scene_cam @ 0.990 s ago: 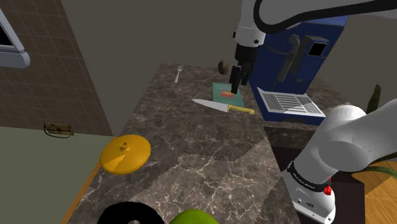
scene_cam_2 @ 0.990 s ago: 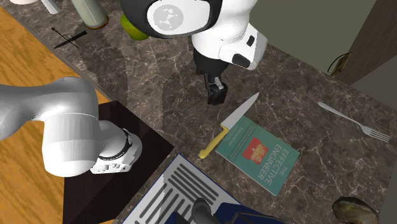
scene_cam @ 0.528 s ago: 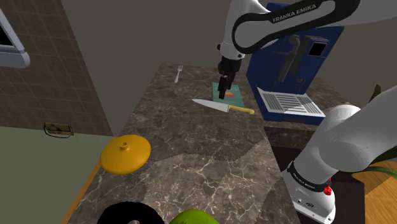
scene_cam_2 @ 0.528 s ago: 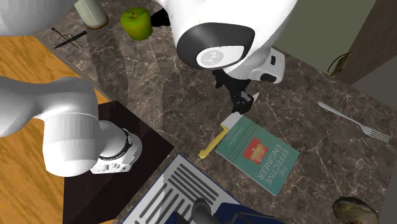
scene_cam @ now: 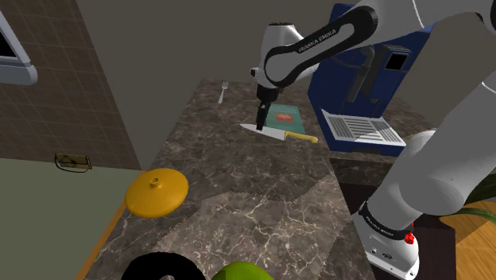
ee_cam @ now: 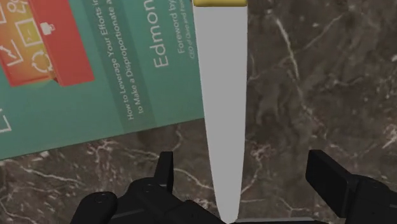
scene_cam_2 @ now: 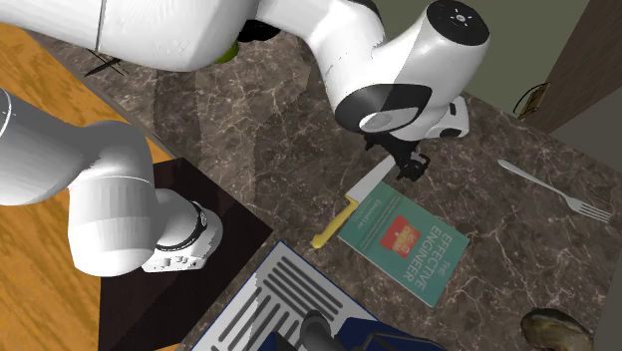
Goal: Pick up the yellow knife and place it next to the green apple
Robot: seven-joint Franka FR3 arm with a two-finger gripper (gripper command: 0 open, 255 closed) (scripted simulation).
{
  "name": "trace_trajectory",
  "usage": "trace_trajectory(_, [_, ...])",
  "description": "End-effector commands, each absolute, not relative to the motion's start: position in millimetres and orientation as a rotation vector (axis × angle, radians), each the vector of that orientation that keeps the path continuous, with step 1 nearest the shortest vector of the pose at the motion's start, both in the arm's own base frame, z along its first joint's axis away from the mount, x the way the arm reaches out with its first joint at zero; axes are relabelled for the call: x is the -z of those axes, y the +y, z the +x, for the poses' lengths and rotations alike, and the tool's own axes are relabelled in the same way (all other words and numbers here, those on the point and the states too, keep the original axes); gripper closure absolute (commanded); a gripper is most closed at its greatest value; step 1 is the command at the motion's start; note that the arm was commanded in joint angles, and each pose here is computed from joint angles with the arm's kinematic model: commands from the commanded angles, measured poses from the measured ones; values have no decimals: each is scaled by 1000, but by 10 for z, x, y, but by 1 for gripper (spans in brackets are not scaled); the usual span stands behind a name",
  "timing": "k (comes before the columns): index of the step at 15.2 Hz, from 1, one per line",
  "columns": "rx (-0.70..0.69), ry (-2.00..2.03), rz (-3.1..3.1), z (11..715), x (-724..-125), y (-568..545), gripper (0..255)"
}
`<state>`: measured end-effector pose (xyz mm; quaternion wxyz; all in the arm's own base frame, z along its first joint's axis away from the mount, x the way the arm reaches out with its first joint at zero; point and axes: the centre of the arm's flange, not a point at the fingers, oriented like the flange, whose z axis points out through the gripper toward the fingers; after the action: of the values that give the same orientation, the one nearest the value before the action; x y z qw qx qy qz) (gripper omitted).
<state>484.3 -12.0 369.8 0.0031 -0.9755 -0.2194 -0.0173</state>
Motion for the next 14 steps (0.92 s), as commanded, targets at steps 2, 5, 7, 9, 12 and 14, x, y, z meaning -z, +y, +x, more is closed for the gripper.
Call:
trace_trajectory(2, [62,-711,-3055,4891,-3516,-135,0])
trace_trajectory(5, [62,-711,-3055,4897,-3358,-133,0])
trace_trajectory(7, [62,-711,-3055,4900,-3274,-132,0])
trace_trajectory(9, [62,-711,-3055,4900,-3274,-132,0])
trace_trajectory(12, [62,-711,-3055,4900,-3274,-132,0])
trace_trajectory(14, [62,-711,-3055,4900,-3275,-132,0])
